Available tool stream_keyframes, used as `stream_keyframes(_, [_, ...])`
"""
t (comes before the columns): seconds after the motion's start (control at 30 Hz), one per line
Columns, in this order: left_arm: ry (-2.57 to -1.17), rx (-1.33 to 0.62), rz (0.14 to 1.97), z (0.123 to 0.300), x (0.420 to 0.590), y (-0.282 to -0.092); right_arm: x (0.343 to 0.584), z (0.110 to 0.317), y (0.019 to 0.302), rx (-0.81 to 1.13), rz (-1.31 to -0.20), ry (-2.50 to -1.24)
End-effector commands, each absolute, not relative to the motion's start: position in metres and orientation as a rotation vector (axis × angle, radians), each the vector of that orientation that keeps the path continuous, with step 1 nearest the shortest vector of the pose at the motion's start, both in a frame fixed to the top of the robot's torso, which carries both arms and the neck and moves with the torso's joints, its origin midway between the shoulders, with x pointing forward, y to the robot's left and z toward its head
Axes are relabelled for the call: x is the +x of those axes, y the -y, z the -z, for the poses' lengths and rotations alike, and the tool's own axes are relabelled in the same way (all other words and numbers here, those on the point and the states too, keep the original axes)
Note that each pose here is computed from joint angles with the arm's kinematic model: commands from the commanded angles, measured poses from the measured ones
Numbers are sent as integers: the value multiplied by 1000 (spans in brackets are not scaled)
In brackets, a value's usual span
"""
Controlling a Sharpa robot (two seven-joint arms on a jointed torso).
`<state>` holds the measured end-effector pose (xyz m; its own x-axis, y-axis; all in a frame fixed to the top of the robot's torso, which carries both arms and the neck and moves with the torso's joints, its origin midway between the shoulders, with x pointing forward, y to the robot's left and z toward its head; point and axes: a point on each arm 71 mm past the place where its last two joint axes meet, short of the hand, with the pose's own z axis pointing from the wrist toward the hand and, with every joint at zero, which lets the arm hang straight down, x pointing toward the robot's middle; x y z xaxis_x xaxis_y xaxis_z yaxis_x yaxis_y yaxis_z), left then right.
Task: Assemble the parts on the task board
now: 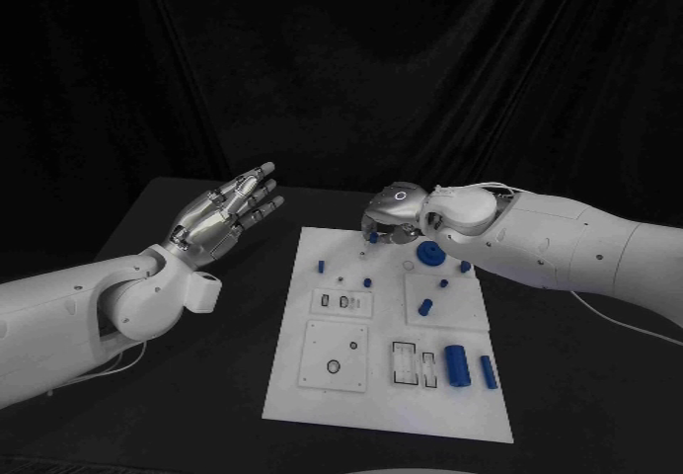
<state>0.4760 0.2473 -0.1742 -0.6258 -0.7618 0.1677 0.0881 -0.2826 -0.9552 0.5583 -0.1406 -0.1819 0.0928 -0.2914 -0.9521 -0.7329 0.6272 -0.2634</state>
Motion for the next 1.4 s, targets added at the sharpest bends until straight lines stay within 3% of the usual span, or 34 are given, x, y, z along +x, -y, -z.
stream_keyframes(0.03, [-1336, -826, 2004, 169, 476, -247, 559, 184, 142, -893, -389, -1504])
stream_keyframes(1.4, [-1347, -828, 2002, 170, 478, -247, 560, 188, 137, -874, -379, -1498])
